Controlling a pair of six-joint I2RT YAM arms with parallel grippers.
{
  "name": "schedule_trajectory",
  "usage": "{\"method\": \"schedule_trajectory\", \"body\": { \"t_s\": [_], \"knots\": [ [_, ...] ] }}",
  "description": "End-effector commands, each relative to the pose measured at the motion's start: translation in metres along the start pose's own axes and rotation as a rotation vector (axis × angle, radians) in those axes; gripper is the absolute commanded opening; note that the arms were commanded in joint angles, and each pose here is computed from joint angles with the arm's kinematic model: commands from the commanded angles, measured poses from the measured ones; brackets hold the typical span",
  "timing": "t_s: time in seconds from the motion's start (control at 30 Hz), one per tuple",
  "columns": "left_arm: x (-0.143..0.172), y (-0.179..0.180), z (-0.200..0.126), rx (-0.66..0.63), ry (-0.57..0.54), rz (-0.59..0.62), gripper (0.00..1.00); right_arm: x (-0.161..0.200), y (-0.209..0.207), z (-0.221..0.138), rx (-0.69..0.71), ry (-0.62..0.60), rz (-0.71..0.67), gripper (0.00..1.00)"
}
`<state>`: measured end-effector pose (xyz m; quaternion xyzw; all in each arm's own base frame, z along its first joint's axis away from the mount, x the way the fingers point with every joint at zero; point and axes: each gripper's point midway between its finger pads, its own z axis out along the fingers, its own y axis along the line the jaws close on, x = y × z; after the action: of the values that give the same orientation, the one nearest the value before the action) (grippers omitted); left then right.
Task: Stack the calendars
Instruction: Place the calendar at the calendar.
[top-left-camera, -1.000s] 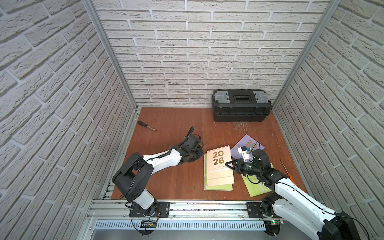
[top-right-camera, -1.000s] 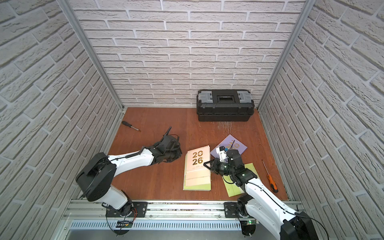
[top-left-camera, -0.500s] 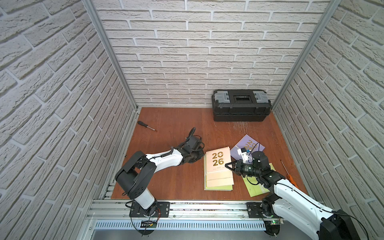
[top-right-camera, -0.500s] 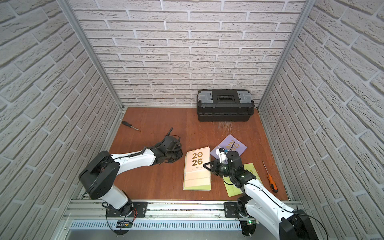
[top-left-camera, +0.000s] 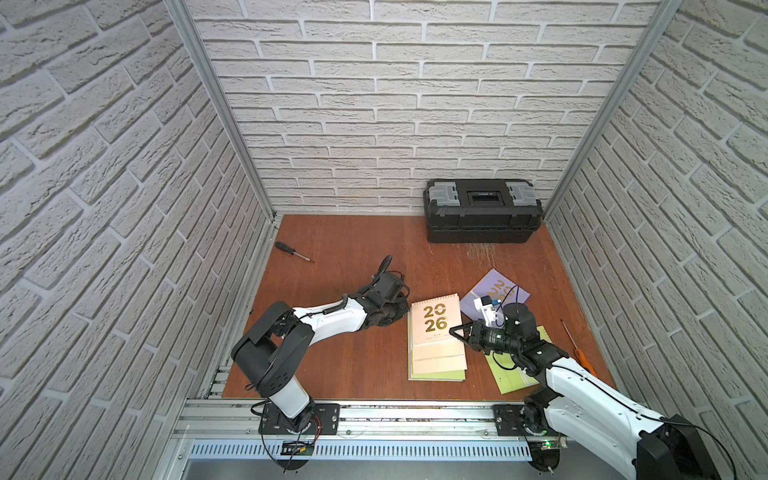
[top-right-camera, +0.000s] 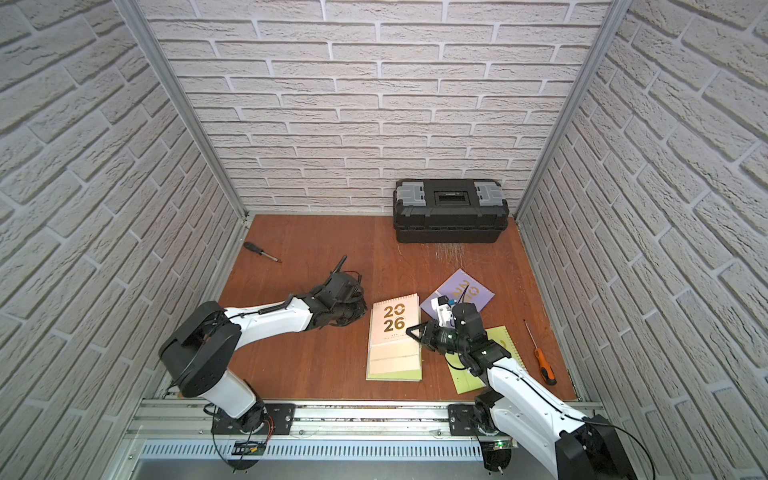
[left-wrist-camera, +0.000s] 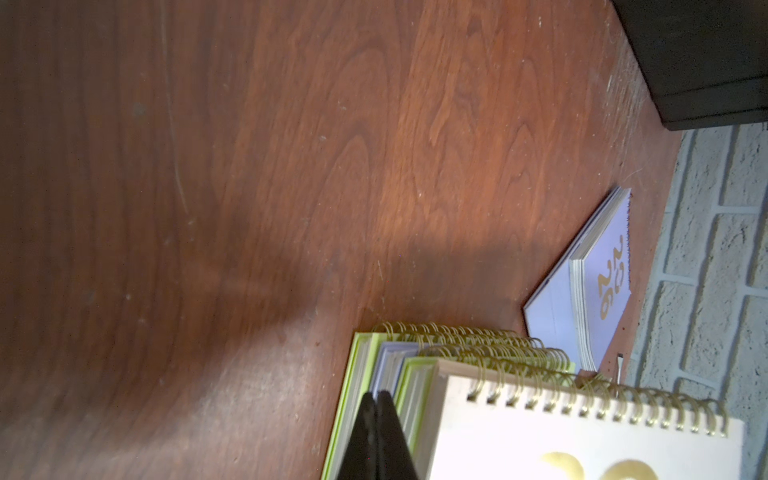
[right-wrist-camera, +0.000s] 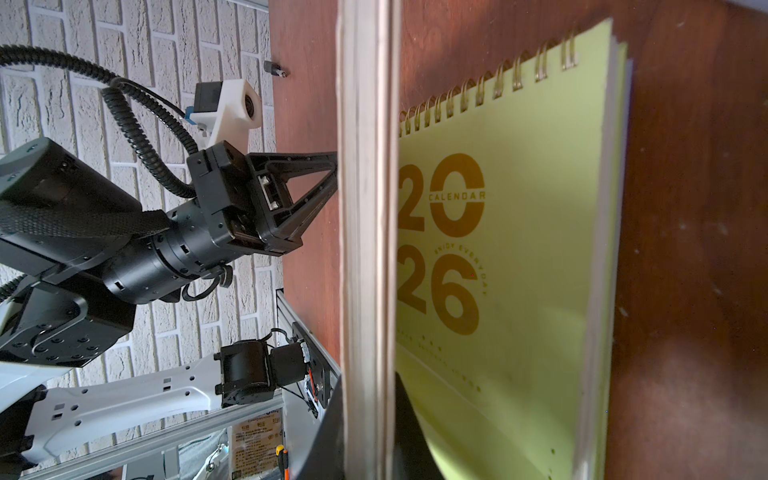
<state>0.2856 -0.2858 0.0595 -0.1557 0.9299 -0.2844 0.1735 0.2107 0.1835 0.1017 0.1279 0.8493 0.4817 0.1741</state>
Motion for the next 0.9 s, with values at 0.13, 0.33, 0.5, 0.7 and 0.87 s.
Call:
{"method": "schedule_trajectory", "body": {
  "t_s": [0.13,0.33,0.5,0.7,0.87],
  "knots": [
    [0.003,0.001,0.005,0.006,0.004,-0.006,0.0,0.004,-0.017,0.0,0.058,0.0,-0.004,0.07],
    [0.004,0.002,0.007,0.002,0.008,-0.006,0.0,0.004,-0.022,0.0,0.085,0.001,-0.007,0.15],
    [0.004,0.003,0.007,-0.002,0.009,-0.006,0.0,0.004,-0.026,-0.001,0.106,0.001,-0.01,0.25],
    [0.004,0.003,0.008,-0.003,0.011,-0.006,0.0,0.003,-0.029,-0.002,0.137,0.001,-0.023,0.31],
    [0.005,0.007,0.007,-0.008,0.01,-0.011,0.0,0.002,-0.032,-0.003,0.164,0.002,-0.034,0.36]
  ]
}}
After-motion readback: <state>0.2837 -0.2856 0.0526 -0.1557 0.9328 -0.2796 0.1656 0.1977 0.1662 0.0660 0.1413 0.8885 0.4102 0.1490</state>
